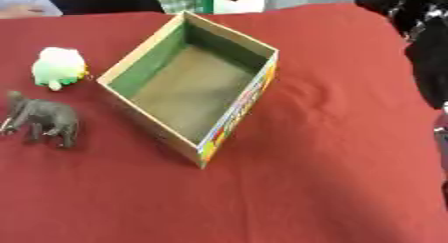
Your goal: Pick up objects on the table and place them in the box.
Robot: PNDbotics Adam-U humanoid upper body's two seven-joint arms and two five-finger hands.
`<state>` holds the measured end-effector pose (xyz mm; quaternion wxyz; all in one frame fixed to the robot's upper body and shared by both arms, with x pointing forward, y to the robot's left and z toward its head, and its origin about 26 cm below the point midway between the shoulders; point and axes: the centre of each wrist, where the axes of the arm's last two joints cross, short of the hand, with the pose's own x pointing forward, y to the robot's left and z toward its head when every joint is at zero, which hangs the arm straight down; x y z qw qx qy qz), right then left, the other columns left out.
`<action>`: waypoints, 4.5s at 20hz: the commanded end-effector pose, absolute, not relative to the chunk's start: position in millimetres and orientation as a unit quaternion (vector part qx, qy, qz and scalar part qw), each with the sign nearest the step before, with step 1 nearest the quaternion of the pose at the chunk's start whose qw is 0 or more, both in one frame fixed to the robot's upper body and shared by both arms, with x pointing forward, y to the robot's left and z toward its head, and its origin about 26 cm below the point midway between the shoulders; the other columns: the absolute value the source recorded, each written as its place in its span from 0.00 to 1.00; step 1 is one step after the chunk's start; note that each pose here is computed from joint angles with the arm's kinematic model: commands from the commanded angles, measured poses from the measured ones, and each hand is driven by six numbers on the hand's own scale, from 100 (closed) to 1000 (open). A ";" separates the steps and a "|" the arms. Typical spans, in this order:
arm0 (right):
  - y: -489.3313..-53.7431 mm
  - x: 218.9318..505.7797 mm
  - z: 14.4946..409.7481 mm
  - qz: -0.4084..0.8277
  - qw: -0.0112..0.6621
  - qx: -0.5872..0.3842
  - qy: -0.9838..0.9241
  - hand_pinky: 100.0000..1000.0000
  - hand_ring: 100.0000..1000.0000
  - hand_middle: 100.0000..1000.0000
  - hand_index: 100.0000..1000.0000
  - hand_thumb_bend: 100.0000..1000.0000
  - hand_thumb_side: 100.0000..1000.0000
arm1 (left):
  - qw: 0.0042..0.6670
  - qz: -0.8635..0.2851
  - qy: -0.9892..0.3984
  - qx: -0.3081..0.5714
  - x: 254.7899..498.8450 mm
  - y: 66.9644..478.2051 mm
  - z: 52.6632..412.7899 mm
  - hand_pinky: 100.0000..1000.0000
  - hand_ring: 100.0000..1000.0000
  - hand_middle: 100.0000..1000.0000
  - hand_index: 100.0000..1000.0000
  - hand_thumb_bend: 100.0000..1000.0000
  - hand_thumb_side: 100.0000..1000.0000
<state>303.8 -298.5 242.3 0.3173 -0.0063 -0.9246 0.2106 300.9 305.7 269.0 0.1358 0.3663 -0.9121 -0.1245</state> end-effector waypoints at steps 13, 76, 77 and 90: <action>-298.4 299.9 254.1 0.230 0.295 -0.014 -0.927 0.87 0.74 0.61 0.86 0.00 1.00 | 0.115 -0.430 -0.768 0.461 336.6 330.4 285.1 0.60 0.75 0.78 0.95 0.00 0.42; -292.0 301.6 254.9 0.246 0.294 0.000 -0.924 0.87 0.75 0.61 0.86 0.00 1.00 | 0.235 -0.785 -0.366 0.441 401.1 361.3 264.6 0.64 0.78 0.68 0.92 0.45 0.61; -292.1 301.5 254.7 0.246 0.295 -0.001 -0.924 0.87 0.75 0.61 0.86 0.00 1.00 | 0.242 -0.785 -0.366 0.437 401.0 361.6 264.6 0.64 0.78 0.68 0.92 0.45 0.62; -291.7 301.5 253.2 0.247 0.298 0.001 -0.922 0.87 0.75 0.61 0.86 0.00 1.00 | 0.281 -0.783 -0.379 0.405 391.2 334.8 283.0 0.63 0.77 0.69 0.92 0.40 0.65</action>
